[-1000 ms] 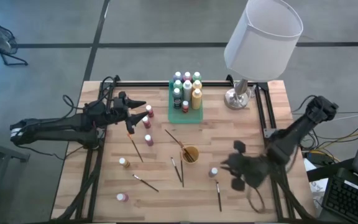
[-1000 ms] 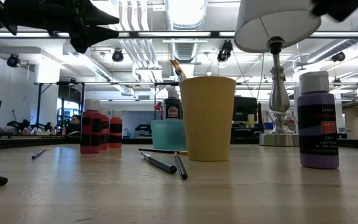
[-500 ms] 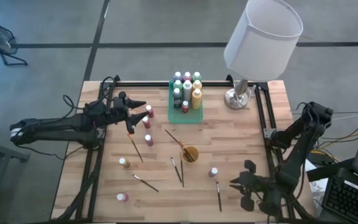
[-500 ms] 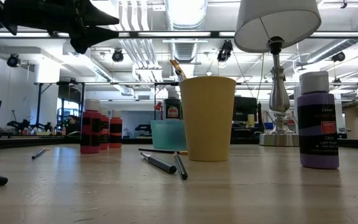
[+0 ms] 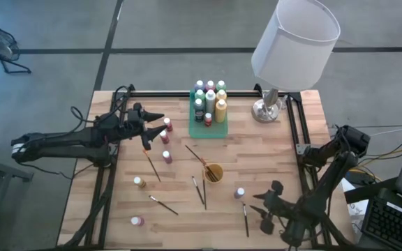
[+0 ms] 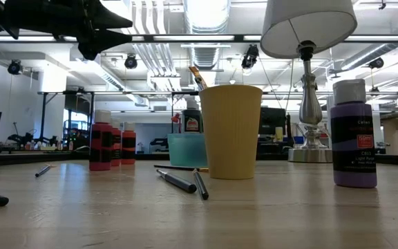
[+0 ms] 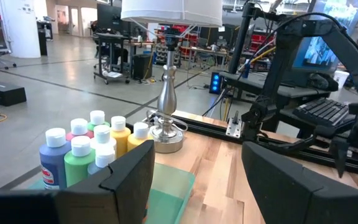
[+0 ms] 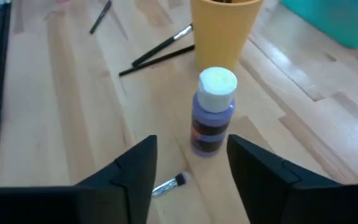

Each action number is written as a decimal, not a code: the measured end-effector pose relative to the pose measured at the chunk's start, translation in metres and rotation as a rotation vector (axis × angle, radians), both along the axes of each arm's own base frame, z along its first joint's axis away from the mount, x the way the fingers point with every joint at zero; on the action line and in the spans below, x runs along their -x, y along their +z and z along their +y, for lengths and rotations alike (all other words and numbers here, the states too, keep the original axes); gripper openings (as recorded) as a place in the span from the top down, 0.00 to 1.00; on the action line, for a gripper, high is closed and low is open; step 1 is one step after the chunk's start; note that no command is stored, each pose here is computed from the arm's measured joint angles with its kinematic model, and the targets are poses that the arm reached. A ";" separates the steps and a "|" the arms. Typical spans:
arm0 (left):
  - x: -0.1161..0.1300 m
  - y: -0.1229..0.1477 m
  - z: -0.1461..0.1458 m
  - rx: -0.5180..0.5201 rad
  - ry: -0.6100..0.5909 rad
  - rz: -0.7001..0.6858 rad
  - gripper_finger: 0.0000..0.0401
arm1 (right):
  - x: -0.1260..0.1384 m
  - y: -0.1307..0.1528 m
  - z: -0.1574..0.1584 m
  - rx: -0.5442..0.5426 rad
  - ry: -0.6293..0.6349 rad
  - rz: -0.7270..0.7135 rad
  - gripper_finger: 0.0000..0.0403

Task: Pick & Place Paint Supplies
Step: Put the small purple paint bottle into the green bin

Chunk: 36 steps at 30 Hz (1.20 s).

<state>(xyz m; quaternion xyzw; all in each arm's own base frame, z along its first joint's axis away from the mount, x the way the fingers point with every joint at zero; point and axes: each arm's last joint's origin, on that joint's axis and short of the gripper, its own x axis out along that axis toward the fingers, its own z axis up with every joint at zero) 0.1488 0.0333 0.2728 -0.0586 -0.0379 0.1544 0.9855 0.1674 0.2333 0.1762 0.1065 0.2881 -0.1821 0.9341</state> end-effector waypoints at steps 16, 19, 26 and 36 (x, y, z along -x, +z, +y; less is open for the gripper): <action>0.000 -0.001 0.000 0.001 0.000 0.005 0.38 | -0.014 -0.030 -0.014 0.060 -0.152 -0.057 0.35; 0.000 -0.001 0.000 0.001 0.000 0.005 0.38 | -0.015 -0.032 -0.016 0.062 -0.159 -0.055 0.34; 0.000 0.000 0.000 0.001 0.000 0.005 0.38 | -0.018 -0.034 -0.013 0.032 -0.147 -0.078 0.33; 0.000 0.000 0.000 0.000 0.000 0.005 0.38 | -0.026 -0.043 -0.023 0.043 -0.151 -0.110 0.37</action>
